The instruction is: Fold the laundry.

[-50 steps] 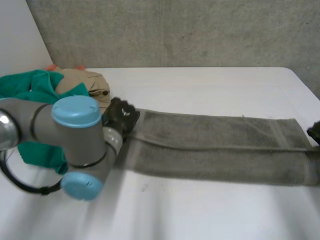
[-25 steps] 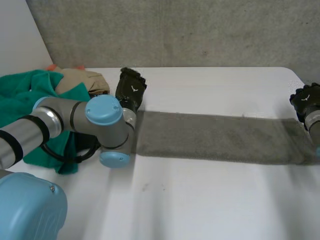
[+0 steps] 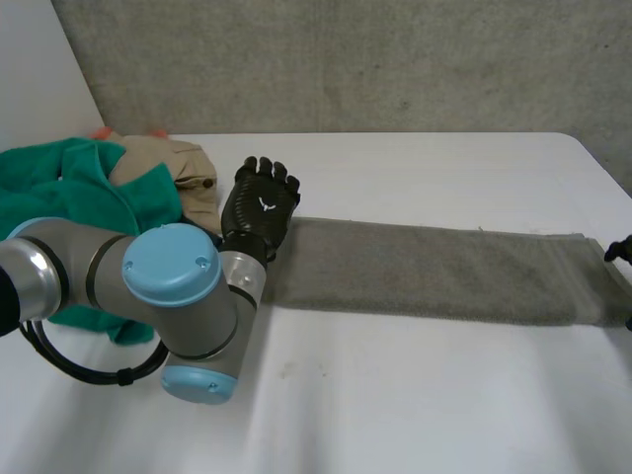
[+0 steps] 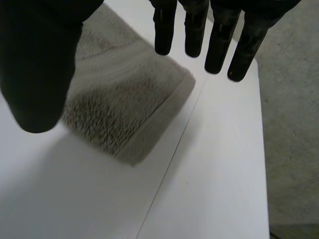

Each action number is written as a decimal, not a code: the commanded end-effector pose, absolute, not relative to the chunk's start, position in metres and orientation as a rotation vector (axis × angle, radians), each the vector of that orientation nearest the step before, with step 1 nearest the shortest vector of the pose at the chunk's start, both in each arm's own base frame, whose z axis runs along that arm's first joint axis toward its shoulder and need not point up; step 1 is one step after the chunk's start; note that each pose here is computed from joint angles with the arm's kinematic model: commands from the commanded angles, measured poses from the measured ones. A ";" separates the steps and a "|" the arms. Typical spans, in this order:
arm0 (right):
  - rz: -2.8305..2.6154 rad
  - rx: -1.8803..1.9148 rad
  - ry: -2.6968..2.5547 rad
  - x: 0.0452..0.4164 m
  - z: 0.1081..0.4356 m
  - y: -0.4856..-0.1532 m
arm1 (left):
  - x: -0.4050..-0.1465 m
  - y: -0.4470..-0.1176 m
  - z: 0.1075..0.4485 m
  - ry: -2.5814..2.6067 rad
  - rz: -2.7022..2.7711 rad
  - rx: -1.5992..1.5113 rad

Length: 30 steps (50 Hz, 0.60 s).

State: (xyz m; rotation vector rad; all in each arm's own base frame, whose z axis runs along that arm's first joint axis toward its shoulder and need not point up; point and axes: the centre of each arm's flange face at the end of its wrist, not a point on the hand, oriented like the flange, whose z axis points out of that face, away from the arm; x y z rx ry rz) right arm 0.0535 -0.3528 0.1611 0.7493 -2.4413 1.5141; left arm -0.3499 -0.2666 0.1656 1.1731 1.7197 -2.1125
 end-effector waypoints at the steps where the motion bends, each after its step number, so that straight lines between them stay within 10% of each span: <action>1: 1.491 0.800 -2.395 0.051 0.136 -0.361 | -0.348 -0.267 0.164 1.730 -2.106 1.169; 22: 1.392 0.675 -2.036 -0.039 0.155 -0.403 | -0.340 -0.262 0.176 1.726 -2.115 1.146; 30: 1.491 0.822 -1.903 -0.004 0.179 -0.408 | -0.332 -0.255 0.180 1.771 -2.127 1.119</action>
